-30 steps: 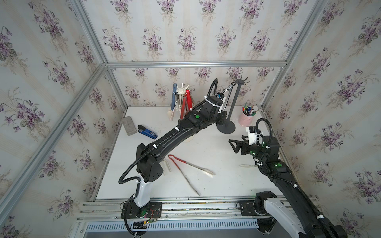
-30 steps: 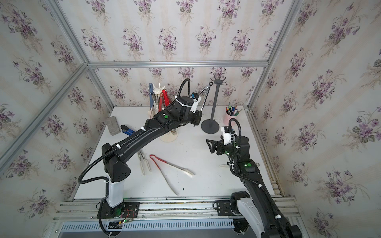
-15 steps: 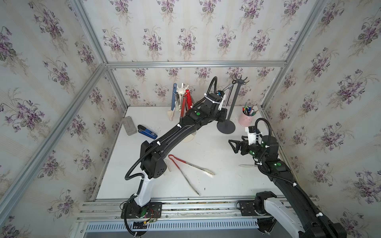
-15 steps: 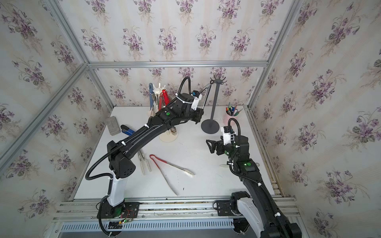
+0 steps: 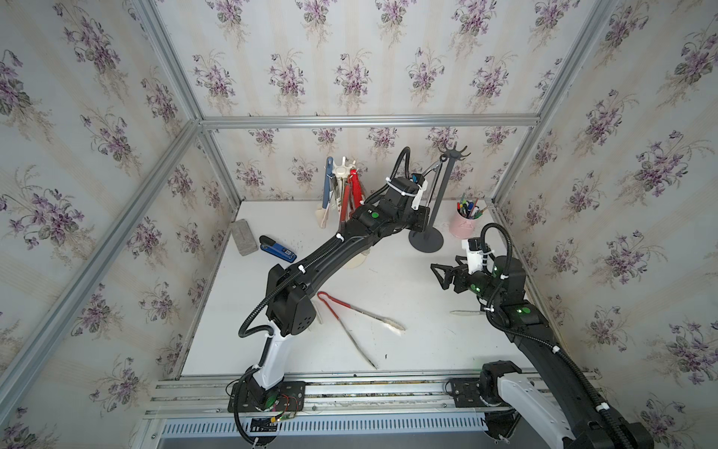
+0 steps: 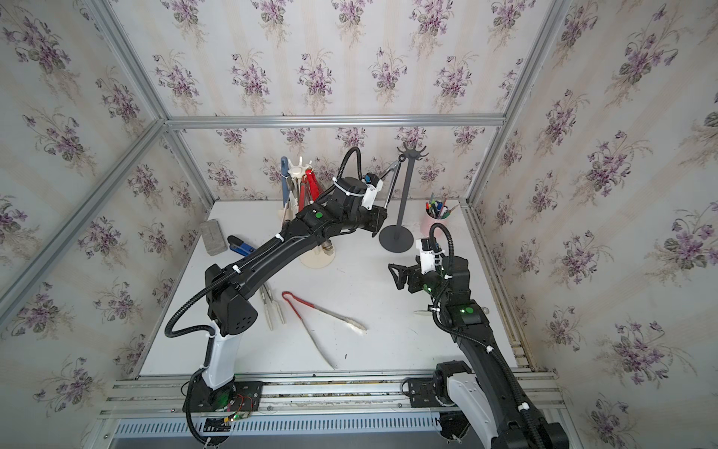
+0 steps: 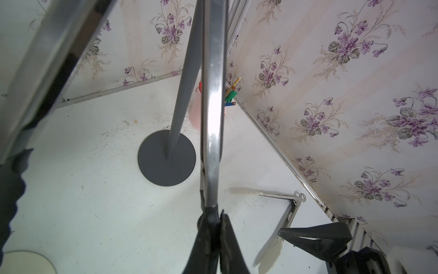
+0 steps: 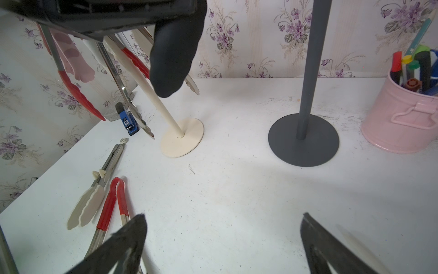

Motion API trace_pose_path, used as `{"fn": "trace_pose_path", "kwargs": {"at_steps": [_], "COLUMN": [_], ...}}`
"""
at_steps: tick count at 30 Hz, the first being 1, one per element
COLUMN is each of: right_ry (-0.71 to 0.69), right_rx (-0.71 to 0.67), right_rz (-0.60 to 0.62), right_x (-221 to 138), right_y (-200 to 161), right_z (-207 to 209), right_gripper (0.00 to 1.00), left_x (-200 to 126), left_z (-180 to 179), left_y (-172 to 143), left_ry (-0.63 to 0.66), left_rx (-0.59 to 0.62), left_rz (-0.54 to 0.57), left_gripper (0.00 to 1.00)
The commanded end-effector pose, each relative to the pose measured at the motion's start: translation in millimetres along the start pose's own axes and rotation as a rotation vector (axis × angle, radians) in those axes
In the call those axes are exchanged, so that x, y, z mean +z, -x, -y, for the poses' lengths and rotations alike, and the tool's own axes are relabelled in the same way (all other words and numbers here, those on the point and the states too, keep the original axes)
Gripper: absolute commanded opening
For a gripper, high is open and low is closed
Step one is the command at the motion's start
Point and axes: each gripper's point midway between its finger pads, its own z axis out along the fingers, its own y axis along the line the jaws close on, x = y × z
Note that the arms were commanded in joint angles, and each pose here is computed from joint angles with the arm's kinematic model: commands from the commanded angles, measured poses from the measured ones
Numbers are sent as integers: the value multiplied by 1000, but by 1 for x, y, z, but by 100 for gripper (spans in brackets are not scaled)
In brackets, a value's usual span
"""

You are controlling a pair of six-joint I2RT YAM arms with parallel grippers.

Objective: Hang food tongs on kitchen utensil racks
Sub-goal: Hang the food tongs on the rack.

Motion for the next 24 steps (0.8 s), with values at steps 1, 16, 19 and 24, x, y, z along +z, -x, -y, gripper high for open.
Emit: {"fn": "trace_pose_path", "kwargs": {"at_steps": [1,16,19,24], "right_ry": [-14,-166,-231,-337], "right_rx": [29,237,349,561], "right_rz": [7,-60,-127,-233], "right_x": [0,-7,-8,-12], "right_y": [3,-16,-33,-63], "right_z": [3,36,51,72], "right_gripper": [100,99,97,91], "left_x": [-2,-30,-44,-72], "left_z": [3,9,15,21], "left_y": [3,22,28,35], "left_ry": [-17,-13,-33,-45], "left_rx": [-4,25,41,65], "left_rz": [7,65,80,112], "left_gripper": [18,86,88,92]}}
